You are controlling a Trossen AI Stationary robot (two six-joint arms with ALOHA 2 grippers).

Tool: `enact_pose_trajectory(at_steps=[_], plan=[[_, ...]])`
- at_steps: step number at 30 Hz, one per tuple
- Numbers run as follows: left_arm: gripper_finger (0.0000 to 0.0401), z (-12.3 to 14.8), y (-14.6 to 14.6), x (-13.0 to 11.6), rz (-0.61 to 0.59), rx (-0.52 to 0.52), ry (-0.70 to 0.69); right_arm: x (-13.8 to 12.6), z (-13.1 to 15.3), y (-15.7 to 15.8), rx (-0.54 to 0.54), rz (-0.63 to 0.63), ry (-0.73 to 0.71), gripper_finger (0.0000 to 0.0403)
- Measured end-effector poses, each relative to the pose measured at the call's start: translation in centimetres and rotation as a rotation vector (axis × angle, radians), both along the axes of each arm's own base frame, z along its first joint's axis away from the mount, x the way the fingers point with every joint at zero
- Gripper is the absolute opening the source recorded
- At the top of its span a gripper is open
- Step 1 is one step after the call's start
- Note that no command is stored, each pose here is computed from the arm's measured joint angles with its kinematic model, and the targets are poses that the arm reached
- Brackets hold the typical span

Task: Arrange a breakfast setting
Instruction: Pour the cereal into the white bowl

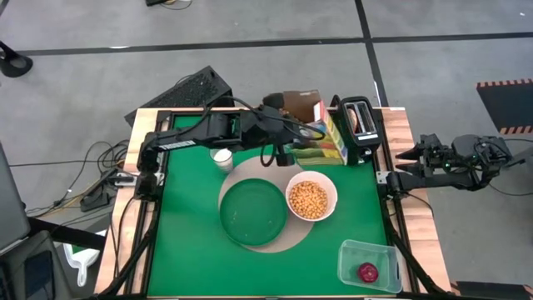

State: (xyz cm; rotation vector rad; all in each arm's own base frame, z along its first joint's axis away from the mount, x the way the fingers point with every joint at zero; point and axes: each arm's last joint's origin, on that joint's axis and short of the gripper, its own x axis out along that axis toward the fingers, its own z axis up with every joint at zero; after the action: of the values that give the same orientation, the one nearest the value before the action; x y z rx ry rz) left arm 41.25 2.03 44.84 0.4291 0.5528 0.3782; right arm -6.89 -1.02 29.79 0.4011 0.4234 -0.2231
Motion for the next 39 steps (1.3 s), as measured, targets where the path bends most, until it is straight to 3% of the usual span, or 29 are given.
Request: enact_pose_trajectory(at_steps=[18, 27, 36, 39], plan=[[0.0000, 4.2, 0.4, -8.3, 0.279, 0.085, 0.062, 0.0, 0.0, -0.1, -0.010, -0.020, 0.000, 0.0227], [0.0000, 5.3, 3.5, -12.8, 0.492, 0.080, 0.107, 0.0, 0.0, -0.1, -0.010, -0.020, 0.000, 0.0227], [0.0000, 4.1, 8.4, -16.3, 0.761, -0.015, 0.237, 0.0, 0.0, -0.1, -0.009, -0.020, 0.000, 0.0227], [0.0000, 3.9, 9.9, -16.8, 0.796, -0.079, 0.219, 0.0, 0.0, -0.1, -0.009, -0.020, 0.000, 0.0227]])
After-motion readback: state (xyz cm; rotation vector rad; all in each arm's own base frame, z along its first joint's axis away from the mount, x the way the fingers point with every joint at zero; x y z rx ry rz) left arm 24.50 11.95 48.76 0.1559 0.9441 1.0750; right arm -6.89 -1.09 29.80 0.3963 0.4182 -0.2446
